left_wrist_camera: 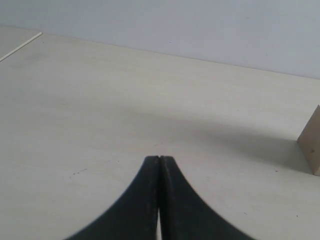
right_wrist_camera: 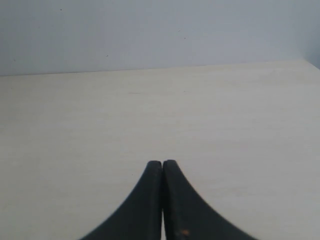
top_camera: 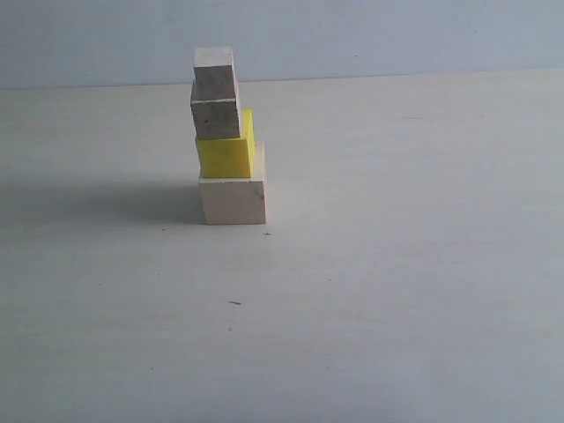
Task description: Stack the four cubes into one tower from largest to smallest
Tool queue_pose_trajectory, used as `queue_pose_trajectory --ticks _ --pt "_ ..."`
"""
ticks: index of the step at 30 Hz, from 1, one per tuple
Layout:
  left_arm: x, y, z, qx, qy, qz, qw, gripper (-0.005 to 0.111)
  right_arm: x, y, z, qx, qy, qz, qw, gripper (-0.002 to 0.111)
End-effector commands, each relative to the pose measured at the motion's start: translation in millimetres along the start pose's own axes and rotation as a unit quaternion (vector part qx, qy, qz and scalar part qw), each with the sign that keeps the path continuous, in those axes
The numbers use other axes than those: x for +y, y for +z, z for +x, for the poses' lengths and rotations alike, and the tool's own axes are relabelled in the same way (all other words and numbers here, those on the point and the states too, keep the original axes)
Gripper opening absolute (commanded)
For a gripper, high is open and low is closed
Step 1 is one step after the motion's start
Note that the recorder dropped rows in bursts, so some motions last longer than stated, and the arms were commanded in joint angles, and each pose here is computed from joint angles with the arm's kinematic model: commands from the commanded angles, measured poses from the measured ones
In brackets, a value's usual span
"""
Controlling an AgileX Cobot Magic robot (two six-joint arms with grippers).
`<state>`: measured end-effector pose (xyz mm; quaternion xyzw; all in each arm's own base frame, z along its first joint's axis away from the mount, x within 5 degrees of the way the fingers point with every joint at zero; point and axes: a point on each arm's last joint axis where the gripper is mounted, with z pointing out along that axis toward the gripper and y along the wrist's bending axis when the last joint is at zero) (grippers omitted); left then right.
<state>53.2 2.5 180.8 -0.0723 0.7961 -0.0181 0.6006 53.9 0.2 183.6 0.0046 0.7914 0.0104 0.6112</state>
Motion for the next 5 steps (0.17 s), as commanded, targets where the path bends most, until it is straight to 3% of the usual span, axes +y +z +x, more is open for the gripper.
queue_pose_trajectory --ticks 1,5 --pt "-0.2 -0.2 0.1 -0.004 0.003 0.003 1.000 0.000 -0.4 0.0 0.7 -0.003 -0.001 0.003 1.000 0.000" --pt "-0.2 -0.2 0.1 -0.004 0.003 0.003 1.000 0.000 -0.4 0.0 0.7 -0.003 -0.001 0.003 1.000 0.000"
